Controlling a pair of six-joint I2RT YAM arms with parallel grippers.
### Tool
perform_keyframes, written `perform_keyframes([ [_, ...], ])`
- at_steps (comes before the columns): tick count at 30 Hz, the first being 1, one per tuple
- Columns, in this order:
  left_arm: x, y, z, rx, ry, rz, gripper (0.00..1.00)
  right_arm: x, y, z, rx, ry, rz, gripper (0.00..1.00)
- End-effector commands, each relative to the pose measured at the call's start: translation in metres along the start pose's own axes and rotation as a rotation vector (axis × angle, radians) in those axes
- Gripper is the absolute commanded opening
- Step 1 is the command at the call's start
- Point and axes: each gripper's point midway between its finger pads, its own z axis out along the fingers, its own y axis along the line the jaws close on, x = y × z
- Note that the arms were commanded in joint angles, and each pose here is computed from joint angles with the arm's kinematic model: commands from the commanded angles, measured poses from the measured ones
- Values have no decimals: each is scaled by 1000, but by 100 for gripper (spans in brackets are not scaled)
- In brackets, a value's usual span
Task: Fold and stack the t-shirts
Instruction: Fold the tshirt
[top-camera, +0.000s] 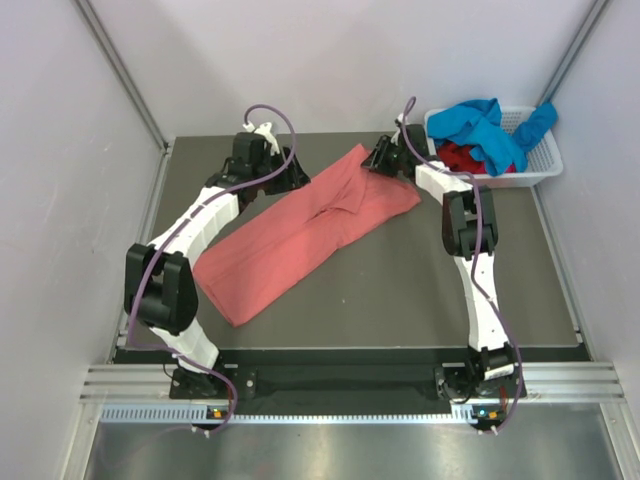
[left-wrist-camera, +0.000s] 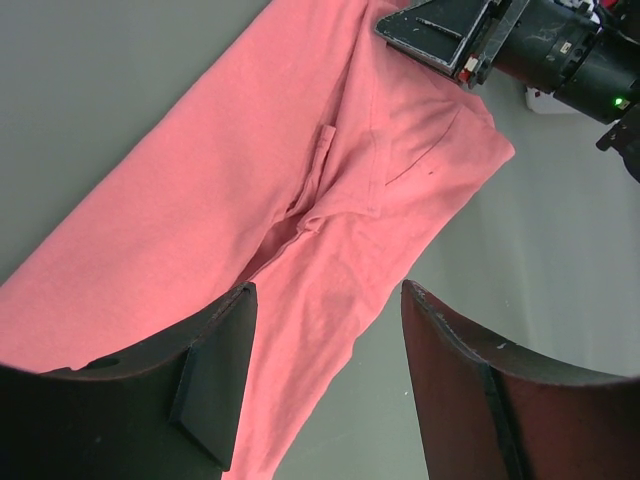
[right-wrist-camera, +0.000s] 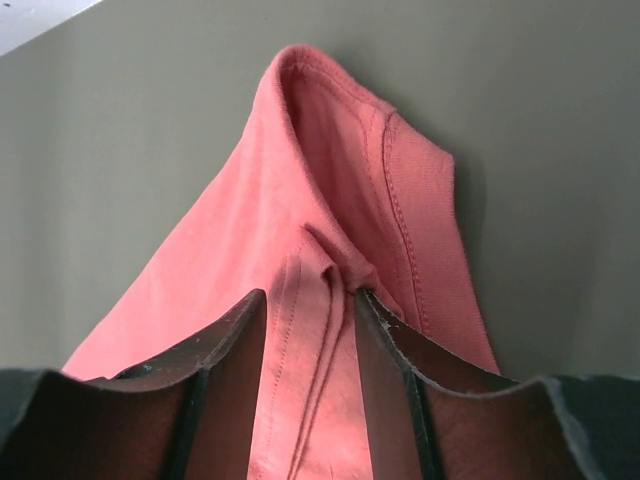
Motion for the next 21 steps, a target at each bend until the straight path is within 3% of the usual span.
perform_keyframes([
  [1,-25,-12,-22,33,-72,28,64,-17,6,6,-27,-44,-6,41],
  [5,-25,-11,-22,31,-70,24,64,-24,16,7,-62,-64,1,36],
  [12,-28,-12,-23,42,-71,10,64,-45,46,0,-117,-107,14,13],
  [18,-33,-13,-25,44,-74,9,64,-55,59,-18,-120,-128,21,9],
  [21,-34,-13,-26,43,-74,1,64,-53,66,-20,-143,-110,21,0],
])
